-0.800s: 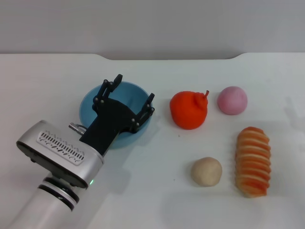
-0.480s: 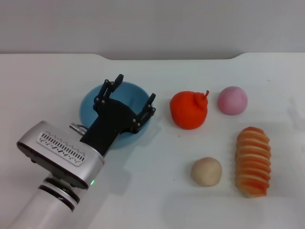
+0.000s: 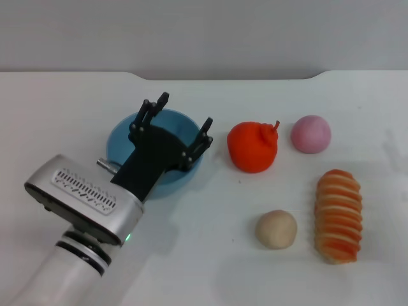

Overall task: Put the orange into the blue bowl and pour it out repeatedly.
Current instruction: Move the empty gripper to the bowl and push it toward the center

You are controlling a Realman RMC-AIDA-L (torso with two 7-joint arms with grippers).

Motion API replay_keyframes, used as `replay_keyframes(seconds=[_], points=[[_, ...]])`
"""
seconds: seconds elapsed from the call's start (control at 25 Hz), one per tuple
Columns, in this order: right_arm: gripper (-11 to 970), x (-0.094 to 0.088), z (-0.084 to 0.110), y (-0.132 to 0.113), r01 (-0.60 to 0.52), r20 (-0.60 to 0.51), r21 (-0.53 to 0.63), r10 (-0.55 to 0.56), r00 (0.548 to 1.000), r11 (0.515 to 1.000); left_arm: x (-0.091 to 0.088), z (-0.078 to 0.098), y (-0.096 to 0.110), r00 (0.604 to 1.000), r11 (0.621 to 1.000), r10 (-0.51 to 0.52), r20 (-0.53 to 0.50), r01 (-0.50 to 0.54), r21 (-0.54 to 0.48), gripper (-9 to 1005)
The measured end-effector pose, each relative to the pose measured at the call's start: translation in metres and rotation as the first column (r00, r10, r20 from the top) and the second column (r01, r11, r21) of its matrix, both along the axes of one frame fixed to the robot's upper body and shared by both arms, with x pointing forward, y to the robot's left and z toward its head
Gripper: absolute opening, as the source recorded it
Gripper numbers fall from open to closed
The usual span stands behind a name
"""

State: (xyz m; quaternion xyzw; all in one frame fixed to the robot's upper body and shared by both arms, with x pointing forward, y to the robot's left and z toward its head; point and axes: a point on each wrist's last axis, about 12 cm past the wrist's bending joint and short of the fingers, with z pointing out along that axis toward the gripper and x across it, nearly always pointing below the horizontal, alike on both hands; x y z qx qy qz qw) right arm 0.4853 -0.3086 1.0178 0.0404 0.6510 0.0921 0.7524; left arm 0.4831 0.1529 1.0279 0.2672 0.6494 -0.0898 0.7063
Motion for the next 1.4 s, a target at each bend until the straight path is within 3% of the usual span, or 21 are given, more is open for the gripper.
replay_keyframes(seconds=[0.2, 0.4, 0.68, 0.84, 1.08, 1.4], points=[[723, 0.0, 0.0, 0.001, -0.001, 0.0, 0.003, 0.001, 1.0, 1.0, 0.02, 0.021, -0.002, 0.999, 0.997, 0.046, -0.011, -0.047, -0.066, 815], [723, -0.001, -0.001, 0.001, 0.0, -0.001, 0.006, 0.0, 1.0, 1.0, 0.049, 0.051, 0.006, 0.991, 0.994, 0.069, -0.118, -0.078, -0.072, 814], [723, 0.0, 0.0, 0.002, -0.002, 0.0, 0.006, 0.002, 1.0, 1.0, 0.088, 0.106, 0.031, 0.941, 0.995, 0.073, -0.329, -0.046, 0.09, 814], [723, 0.001, 0.001, 0.001, -0.003, 0.006, 0.0, 0.003, 1.0, 1.0, 0.094, 0.128, 0.05, 0.893, 0.984, 0.083, -0.443, -0.003, 0.177, 813], [722, 0.004, 0.003, -0.001, -0.002, 0.014, -0.012, 0.002, 1.0, 1.0, 0.096, 0.134, 0.067, 0.791, 0.97, 0.074, -0.607, 0.083, 0.228, 813], [722, 0.007, 0.002, 0.0, -0.005, -0.003, -0.015, 0.005, 1.0, 1.0, 0.101, 0.108, 0.068, 0.743, 0.96, 0.114, -0.659, 0.088, 0.265, 815]])
